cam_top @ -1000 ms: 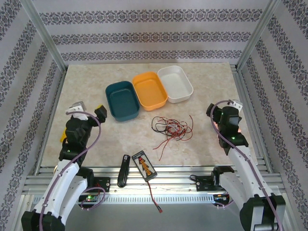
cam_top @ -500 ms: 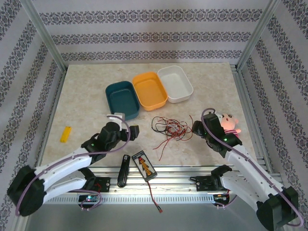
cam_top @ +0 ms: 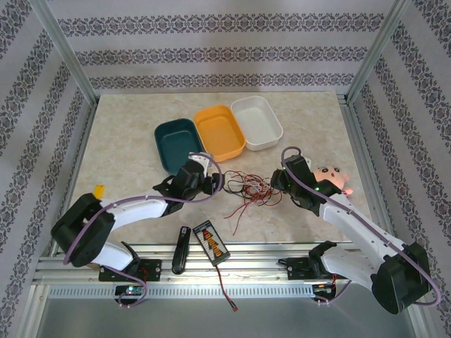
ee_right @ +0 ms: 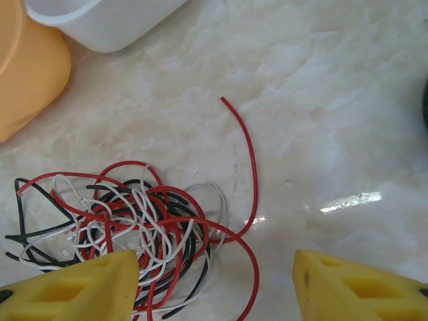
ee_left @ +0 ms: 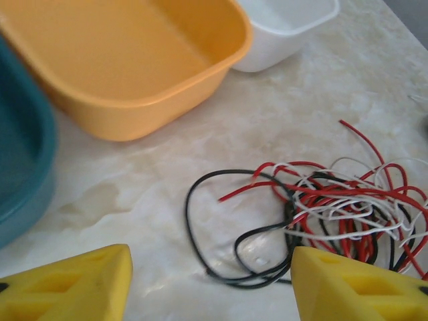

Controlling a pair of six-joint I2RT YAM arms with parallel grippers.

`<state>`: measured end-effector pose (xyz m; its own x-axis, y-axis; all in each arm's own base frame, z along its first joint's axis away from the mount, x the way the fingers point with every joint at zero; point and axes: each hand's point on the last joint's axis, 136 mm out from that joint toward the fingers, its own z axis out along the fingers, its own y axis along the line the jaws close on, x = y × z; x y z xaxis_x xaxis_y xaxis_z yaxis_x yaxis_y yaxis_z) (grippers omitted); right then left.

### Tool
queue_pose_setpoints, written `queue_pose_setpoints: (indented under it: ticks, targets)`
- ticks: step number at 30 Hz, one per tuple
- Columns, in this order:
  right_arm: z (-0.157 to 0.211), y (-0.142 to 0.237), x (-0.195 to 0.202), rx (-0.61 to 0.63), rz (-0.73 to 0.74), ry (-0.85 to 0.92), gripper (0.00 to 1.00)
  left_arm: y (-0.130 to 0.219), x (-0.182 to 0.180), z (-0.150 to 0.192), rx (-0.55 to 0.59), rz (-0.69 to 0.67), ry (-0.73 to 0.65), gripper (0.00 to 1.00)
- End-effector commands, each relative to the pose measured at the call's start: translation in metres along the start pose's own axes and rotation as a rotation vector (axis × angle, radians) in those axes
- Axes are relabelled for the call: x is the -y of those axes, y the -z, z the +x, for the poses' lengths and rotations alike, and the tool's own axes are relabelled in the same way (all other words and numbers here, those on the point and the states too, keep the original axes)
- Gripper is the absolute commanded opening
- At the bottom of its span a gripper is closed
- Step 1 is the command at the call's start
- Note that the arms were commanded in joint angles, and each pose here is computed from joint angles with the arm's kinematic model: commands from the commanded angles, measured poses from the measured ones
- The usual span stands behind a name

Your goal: Untangle the cables

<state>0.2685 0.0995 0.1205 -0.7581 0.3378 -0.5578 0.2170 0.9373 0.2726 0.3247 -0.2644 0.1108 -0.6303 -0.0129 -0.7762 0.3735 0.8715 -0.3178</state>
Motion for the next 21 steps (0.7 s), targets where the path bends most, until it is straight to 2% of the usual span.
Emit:
queue_pose_setpoints:
  ticks: [1,5,9,21]
  targets:
    - [-0.006,0.002,-0.018,0.007,-0.051,0.020,0.61,-0.017,0.025,0.001,-0.030,0.094,-0.068,0.61]
    - [-0.005,-0.002,-0.022,0.001,-0.056,0.027,0.60,-0.041,0.034,0.017,-0.124,0.137,-0.136,0.57]
    - [-0.005,-0.003,-0.027,-0.003,-0.069,0.029,0.60,-0.056,0.032,0.035,-0.208,0.142,-0.198,0.46]
    - [-0.003,-0.008,-0.028,-0.016,-0.066,0.029,0.60,-0.064,0.014,0.056,-0.237,0.113,-0.168,0.35]
